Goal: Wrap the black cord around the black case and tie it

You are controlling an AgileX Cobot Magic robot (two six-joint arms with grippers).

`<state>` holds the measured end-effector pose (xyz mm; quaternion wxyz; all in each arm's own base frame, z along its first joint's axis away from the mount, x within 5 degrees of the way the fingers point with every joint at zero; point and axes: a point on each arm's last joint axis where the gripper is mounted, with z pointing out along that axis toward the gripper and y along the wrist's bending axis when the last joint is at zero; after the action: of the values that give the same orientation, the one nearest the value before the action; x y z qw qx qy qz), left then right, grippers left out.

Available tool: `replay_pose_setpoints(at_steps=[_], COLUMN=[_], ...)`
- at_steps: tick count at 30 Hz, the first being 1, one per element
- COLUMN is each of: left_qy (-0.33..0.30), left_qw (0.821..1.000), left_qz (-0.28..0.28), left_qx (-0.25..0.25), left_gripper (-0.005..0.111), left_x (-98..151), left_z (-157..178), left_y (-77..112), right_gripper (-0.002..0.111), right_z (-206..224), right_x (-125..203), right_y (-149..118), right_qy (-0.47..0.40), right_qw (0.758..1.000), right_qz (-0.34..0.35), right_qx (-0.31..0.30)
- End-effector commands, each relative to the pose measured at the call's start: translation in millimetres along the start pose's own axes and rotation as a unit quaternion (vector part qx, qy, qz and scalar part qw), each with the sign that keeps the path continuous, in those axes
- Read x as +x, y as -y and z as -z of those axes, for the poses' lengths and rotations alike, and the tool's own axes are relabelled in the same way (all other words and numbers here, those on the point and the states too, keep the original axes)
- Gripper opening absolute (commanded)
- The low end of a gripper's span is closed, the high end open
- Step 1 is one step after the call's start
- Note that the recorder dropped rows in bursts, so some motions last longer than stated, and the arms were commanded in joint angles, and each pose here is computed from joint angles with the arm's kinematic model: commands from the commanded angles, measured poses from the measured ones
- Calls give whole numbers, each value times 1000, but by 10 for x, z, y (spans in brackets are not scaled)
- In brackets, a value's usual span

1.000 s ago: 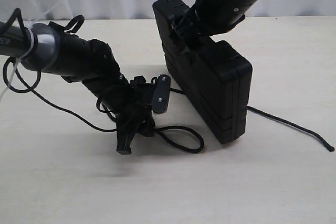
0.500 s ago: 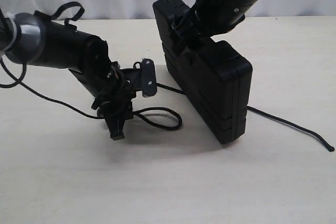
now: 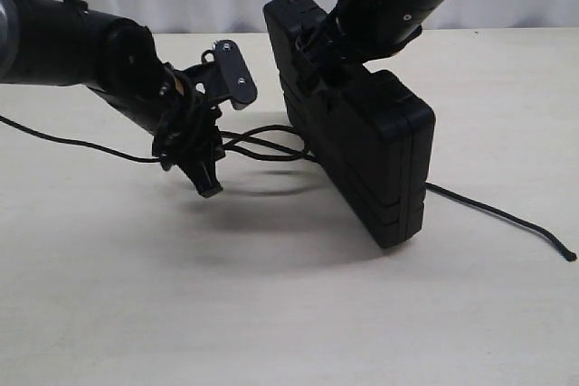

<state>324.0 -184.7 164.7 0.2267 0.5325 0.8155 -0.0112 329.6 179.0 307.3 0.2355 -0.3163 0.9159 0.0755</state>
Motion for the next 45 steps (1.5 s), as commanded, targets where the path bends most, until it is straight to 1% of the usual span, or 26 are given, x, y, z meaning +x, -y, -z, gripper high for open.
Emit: replay_pose_setpoints(at_steps=[1,4,7,9,11,13,14,16,21,30,40,45], left_qy=[22,41,58,85,109,124,129,135,163,207,217,229], left_qw=[997,992,988,982,975,971,970,968,966,963,962,961], left_qz=[79,119,130,149,168,172,165,169,160,145,141,136], left_qx=[4,15,55,83,97,111,119,124,118,89,87,77], left_gripper=[0,0,0,0,0,0,0,0,0,0,0,0], left_x=[39,44,56,33,1,-29,-43,-61,-110,-194,-210,-225], left_z=[49,94,153,189,226,236,241,245,339,742,844,959], left_y=[-97,-140,-137,-138,-145,-126,-107,-96,-113,-134,-127,-128], right_gripper=[76,76,76,76,76,76,76,76,76,76,76,76], right_z=[-9,-9,-9,-9,-9,-9,-9,-9,-9,-9,-9,-9], right_x=[7,5,5,5,5,5,5,3,1,4,4,4], right_y=[-4,-4,-4,-4,-4,-4,-4,-3,-3,-3,-3,-3], right_qy=[-1,0,0,0,0,0,0,1,1,0,0,0], right_qw=[1000,1000,1000,1000,1000,1000,1000,1000,1000,1000,1000,1000], right_qz=[1,1,1,1,1,1,1,1,1,1,1,1], right_qx=[-1,0,0,0,0,0,0,0,0,0,0,0])
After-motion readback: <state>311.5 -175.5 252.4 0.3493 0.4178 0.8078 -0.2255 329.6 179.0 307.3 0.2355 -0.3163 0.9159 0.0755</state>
